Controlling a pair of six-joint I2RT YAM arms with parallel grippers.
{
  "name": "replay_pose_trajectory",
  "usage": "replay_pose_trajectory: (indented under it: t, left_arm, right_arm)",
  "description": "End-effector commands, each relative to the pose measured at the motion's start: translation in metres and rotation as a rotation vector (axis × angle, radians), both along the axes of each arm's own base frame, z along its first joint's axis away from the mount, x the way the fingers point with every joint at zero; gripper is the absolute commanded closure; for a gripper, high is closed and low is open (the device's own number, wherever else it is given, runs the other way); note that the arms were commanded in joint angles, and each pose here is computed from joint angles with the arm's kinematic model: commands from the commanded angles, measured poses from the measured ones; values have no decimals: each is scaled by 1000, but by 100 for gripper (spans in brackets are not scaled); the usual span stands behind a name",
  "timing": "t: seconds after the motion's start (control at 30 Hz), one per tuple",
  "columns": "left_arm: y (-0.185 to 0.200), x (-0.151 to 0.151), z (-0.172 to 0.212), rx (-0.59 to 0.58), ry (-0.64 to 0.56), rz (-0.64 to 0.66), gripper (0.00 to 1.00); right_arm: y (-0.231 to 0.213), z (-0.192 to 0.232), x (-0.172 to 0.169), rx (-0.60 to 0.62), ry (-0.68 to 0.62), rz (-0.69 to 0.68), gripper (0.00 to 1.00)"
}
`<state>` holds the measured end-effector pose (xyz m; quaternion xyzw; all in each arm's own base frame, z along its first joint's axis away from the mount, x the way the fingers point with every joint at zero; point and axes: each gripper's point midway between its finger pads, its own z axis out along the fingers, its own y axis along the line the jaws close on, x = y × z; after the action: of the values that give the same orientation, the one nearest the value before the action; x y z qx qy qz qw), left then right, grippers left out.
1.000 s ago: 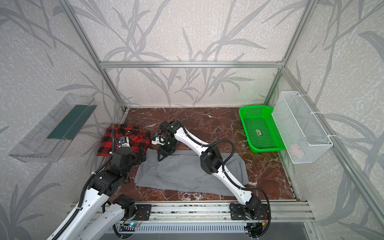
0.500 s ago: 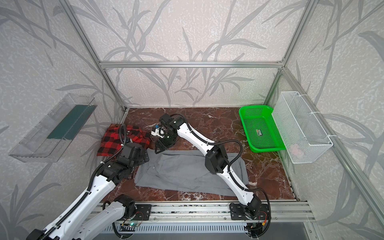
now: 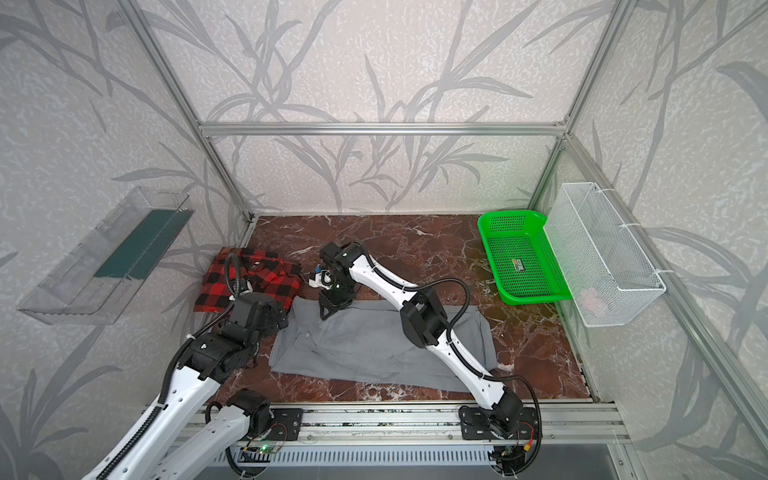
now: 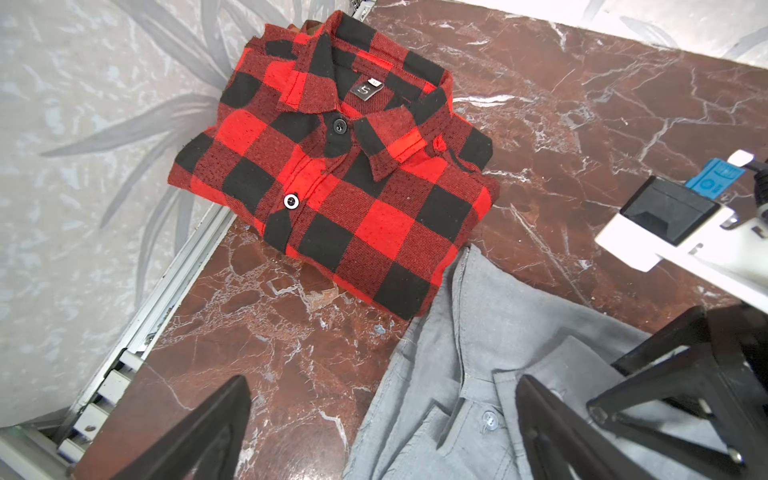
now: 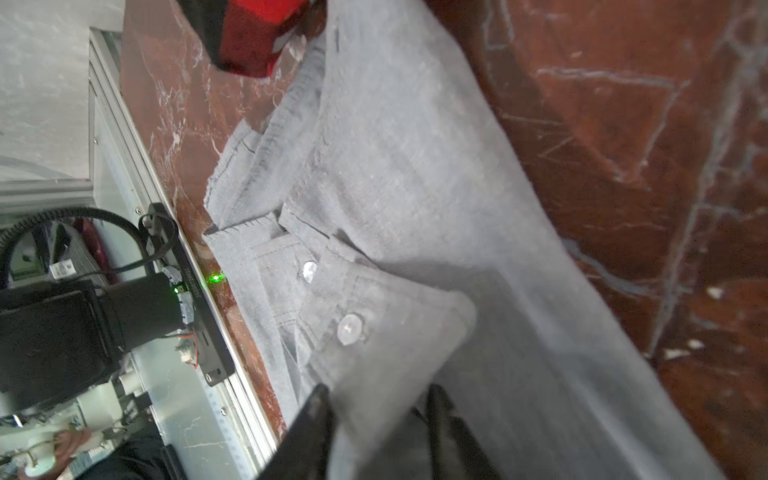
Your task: Fold and stack the long sleeve shirts
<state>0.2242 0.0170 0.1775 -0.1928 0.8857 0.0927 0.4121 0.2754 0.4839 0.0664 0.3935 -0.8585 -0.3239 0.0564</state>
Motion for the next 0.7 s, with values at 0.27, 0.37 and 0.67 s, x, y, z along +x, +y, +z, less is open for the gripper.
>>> replay_pose_trajectory:
  t: [0.27,0.37,0.67]
  left_arm:
    - [16,-6,15,60,-34,56,1]
    - [17,-7,15,58,-35,58,1]
    - [15,-6,9,58,-4,60,1]
  right_arm:
    - [30,82,-64,376,84,250,100]
    - [32,70,-62,357,89,239,100]
    - [33,15,-32,183,41,158,79]
